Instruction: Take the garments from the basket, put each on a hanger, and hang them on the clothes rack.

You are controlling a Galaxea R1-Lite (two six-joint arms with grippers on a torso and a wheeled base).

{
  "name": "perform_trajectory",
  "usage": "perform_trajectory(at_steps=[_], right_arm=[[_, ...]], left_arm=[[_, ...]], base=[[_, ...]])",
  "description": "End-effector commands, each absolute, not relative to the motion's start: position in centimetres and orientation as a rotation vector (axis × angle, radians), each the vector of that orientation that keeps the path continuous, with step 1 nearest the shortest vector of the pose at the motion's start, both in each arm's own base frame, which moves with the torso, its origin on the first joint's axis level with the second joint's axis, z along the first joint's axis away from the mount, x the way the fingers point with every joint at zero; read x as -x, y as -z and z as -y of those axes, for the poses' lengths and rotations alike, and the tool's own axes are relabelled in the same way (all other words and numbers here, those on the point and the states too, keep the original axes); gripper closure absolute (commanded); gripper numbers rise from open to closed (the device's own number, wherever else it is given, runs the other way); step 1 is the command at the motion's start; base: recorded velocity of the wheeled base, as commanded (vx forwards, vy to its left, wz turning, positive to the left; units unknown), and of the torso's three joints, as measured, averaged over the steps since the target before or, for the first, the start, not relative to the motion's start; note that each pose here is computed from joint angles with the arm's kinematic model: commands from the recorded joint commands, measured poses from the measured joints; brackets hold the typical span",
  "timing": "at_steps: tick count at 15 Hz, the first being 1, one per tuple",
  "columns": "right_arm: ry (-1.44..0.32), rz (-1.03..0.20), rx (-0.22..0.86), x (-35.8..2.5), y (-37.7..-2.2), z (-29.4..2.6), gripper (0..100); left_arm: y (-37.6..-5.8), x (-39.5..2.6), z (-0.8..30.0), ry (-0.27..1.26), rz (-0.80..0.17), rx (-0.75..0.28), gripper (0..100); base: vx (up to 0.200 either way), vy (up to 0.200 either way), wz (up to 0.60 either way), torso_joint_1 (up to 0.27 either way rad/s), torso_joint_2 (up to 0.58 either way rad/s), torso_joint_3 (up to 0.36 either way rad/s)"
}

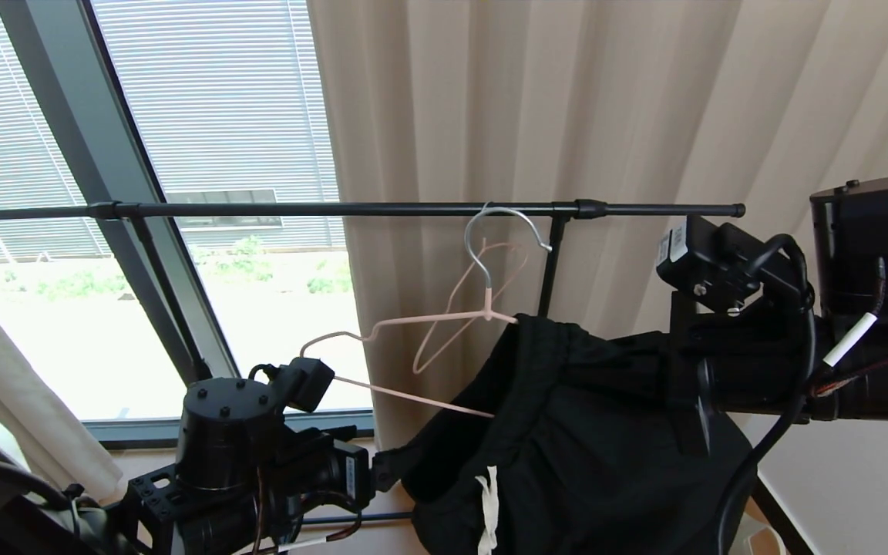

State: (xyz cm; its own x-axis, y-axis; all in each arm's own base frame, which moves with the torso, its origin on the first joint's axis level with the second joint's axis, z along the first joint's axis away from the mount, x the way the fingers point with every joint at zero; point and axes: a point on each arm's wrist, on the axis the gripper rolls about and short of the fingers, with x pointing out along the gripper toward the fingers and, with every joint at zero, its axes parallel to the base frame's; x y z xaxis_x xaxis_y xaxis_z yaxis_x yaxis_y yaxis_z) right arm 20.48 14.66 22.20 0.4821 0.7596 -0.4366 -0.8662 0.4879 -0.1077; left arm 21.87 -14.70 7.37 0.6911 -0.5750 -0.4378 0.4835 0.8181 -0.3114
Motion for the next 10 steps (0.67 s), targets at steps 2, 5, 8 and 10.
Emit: perform_trajectory(at_steps=[2, 5, 8, 10], right_arm=[[-1.036, -0.337, 0.33, -19.6, -22.6, -14.8, 100], [-1.038, -0.324, 0.321, -19.4, -22.9, -14.6, 100], [-1.033, -0.317, 0.304, -18.8, -23.3, -14.2, 100], [-1.004, -0.34, 0.293, -19.1, -22.8, -13.5, 100]], left_arm=[[-6.5, -22.5, 15.3, 0.594, -0.571, 0.17, 0], [-6.1, -22.3, 15.6, 0.606, -0.588, 0.16, 0], [-6.0, -22.1, 15.8, 0.576, -0.583, 0.145, 100], [-6.2, -21.6, 15.6, 0.56, -0.575, 0.138, 100]], base=[[0.0, 0.0, 0.0, 0.0, 0.0, 0.0], [0.0, 0.0, 0.0, 0.0, 0.0, 0.0], [0.0, 0.0, 0.0, 0.0, 0.0, 0.0], [0.0, 0.0, 0.0, 0.0, 0.0, 0.0]])
